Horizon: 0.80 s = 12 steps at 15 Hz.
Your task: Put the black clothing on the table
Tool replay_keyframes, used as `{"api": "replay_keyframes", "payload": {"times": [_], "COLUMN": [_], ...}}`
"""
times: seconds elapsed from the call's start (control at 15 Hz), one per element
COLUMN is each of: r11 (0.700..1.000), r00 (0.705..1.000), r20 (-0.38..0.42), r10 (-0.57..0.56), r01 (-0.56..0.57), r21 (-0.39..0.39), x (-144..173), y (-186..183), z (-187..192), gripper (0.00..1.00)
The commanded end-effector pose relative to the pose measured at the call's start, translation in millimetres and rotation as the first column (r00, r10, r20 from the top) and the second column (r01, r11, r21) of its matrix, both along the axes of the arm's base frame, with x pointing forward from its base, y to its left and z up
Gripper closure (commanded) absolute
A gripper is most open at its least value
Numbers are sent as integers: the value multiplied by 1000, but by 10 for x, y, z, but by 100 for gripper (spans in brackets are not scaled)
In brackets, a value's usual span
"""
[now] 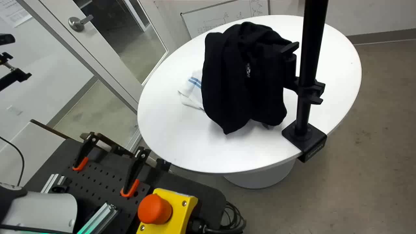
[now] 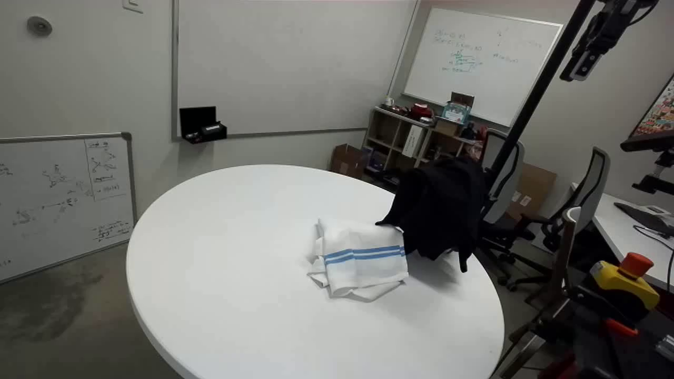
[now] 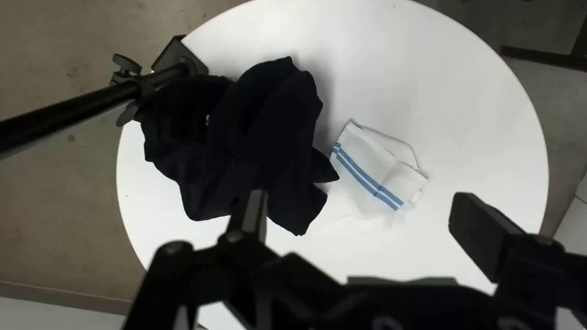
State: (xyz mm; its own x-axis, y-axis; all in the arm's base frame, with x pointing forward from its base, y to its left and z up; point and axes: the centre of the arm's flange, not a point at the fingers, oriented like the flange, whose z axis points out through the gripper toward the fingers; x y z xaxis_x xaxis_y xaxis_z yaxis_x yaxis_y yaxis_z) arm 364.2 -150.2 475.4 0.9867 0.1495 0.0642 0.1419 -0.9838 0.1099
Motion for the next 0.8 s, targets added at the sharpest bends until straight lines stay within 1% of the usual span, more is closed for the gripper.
{"api": "replay_keyframes", "payload": {"times": [0.0,0.27,0.4,0.53,0.67,0.73], "r11": [1000,993,983,970,955,942], "r00": [1000,993,982,965,937,920], "r20": [0,10,42,100,183,204], "r10": [0,-119,-185,-242,-296,-333], "r01": [0,119,185,242,296,332], "r21": [0,10,3,10,32,40], "x": [0,230,349,496,685,787], "y": [0,-259,-431,-605,-778,-862], "z": [0,-48,-81,-108,-145,-191], "gripper": [0,0,0,0,0,0]}}
